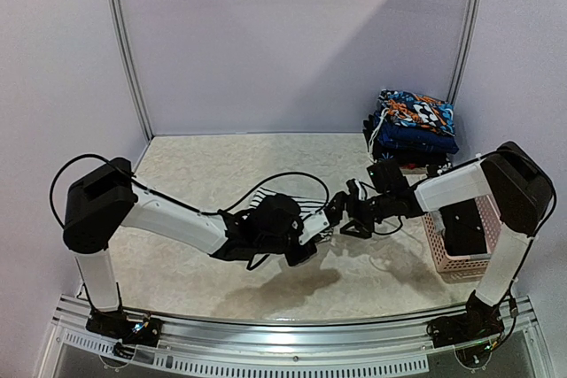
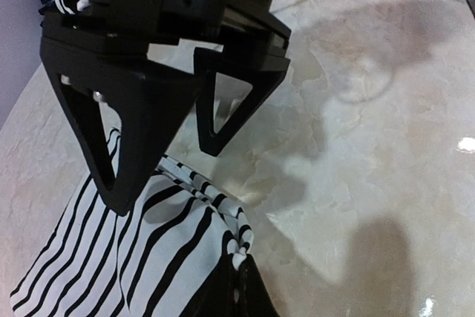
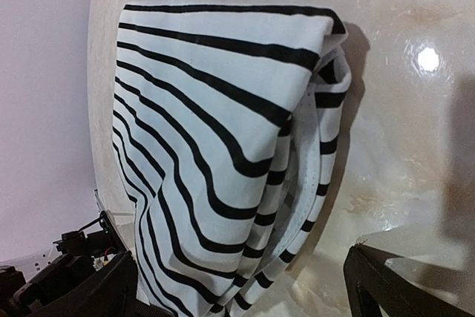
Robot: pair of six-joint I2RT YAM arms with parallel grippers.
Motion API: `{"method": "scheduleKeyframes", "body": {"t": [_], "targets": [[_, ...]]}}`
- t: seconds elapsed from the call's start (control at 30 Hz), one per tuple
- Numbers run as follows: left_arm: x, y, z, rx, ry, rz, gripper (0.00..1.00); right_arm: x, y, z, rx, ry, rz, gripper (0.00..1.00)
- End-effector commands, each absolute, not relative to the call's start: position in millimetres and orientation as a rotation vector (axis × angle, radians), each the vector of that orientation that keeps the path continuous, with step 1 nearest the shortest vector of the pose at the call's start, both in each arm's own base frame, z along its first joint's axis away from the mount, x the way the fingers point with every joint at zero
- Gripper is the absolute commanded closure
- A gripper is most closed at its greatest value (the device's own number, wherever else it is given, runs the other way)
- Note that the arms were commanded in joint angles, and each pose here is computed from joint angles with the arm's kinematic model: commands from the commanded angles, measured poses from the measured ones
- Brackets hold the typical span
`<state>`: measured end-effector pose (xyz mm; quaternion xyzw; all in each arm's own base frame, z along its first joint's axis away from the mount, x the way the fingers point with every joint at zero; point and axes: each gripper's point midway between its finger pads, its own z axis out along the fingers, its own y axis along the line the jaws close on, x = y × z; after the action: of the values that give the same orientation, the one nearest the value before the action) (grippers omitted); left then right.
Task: Fold and stack the mixed laundry pile
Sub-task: Pass from the left arm to the right
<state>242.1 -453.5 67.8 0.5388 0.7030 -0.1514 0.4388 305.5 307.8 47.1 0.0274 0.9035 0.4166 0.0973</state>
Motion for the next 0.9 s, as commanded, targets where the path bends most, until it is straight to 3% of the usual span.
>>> {"method": "scheduleKeyframes", "body": {"t": [0.0, 0.87], "targets": [[252.5, -451.8, 97.7, 1.232, 1.706, -0.405, 1.00, 306.4, 316.1, 40.4, 0.104, 2.695, 1.262, 0.02], [251.7, -451.5, 106.9, 1.191, 1.692, -0.438, 1.00, 332.9, 336.6, 38.7, 0.166, 2.634, 1.357, 0.12]]}}
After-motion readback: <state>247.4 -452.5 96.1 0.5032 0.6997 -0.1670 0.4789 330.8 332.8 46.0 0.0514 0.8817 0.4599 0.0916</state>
